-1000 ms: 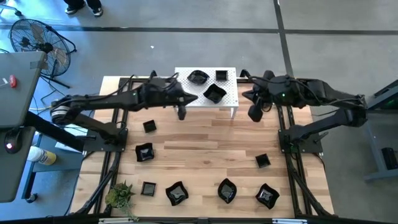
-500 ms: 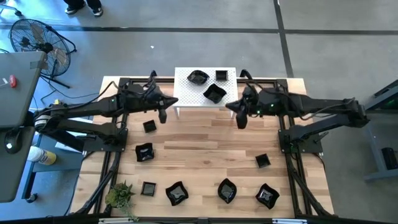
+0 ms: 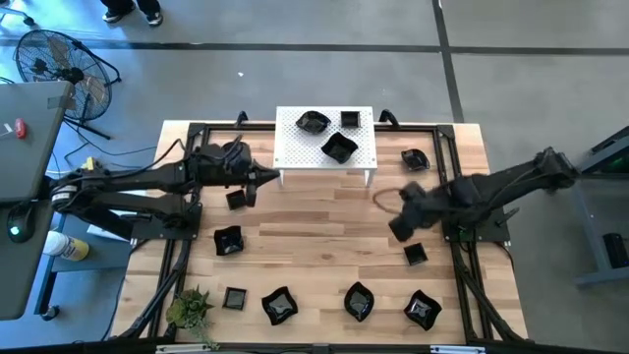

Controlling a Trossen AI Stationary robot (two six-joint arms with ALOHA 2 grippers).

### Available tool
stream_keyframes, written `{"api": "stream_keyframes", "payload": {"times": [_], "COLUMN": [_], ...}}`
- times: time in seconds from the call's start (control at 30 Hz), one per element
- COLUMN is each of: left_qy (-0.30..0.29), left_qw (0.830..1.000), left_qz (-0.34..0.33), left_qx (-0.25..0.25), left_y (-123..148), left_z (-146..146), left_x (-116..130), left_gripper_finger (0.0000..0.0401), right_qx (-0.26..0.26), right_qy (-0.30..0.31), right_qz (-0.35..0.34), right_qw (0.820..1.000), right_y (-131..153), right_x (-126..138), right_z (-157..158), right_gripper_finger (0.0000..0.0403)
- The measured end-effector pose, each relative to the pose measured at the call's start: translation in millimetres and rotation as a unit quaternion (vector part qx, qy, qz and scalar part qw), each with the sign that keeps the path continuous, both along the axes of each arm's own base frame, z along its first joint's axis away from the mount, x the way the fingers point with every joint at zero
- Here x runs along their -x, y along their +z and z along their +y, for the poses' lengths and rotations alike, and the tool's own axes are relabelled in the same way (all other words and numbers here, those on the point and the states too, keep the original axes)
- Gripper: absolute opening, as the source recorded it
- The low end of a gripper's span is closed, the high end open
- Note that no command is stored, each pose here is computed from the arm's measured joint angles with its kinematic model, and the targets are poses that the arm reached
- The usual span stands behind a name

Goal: Pick & Place Mini shaped plates
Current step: Stack the leaf-shaped plate on top of the leaf-shaped plate on the shelf

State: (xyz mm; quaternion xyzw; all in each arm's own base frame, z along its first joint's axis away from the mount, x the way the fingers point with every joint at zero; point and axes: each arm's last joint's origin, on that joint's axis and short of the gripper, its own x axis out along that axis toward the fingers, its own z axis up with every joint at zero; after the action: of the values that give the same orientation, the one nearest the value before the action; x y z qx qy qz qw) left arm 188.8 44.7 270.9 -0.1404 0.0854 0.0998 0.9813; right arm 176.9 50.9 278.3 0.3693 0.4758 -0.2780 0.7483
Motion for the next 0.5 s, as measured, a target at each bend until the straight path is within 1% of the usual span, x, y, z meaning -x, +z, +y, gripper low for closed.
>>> {"api": "stream_keyframes", "payload": {"times": [0.1,0.17,0.27,0.33,0.43,0.5], "left_qy": [0.009,0.030,0.055,0.055,0.068,0.071], "left_qw": [1.000,0.999,0.998,0.998,0.997,0.997], "left_qz": [-0.004,-0.003,-0.012,-0.021,-0.018,-0.017], "left_qx": [0.019,0.030,0.035,0.024,0.017,0.017], "left_y": [-13.3,-19.5,-19.8,-17.7,-18.1,-18.5], "left_z": [-1.1,-0.8,0.6,0.7,1.5,1.8], "left_x": [5.5,8.6,9.0,8.8,9.0,8.6], "left_gripper_finger": [0.0000,0.0000,0.0000,0.0000,0.0000,0.0000], "right_qx": [-0.060,-0.092,-0.128,-0.136,-0.128,-0.124], "right_qy": [-0.011,-0.018,-0.021,-0.024,-0.040,-0.026], "right_qz": [0.041,0.061,0.051,0.047,0.051,0.038], "right_qw": [0.997,0.994,0.990,0.989,0.990,0.991], "right_y": [-29.3,-50.3,-72.2,-82.2,-91.1,-92.1], "right_x": [6.8,10.9,12.2,14.1,17.8,16.3], "right_z": [10.9,16.4,23.5,25.6,25.4,25.9], "right_gripper_finger": [0.0035,0.0052,0.0082,0.0100,0.0118,0.0124]}}
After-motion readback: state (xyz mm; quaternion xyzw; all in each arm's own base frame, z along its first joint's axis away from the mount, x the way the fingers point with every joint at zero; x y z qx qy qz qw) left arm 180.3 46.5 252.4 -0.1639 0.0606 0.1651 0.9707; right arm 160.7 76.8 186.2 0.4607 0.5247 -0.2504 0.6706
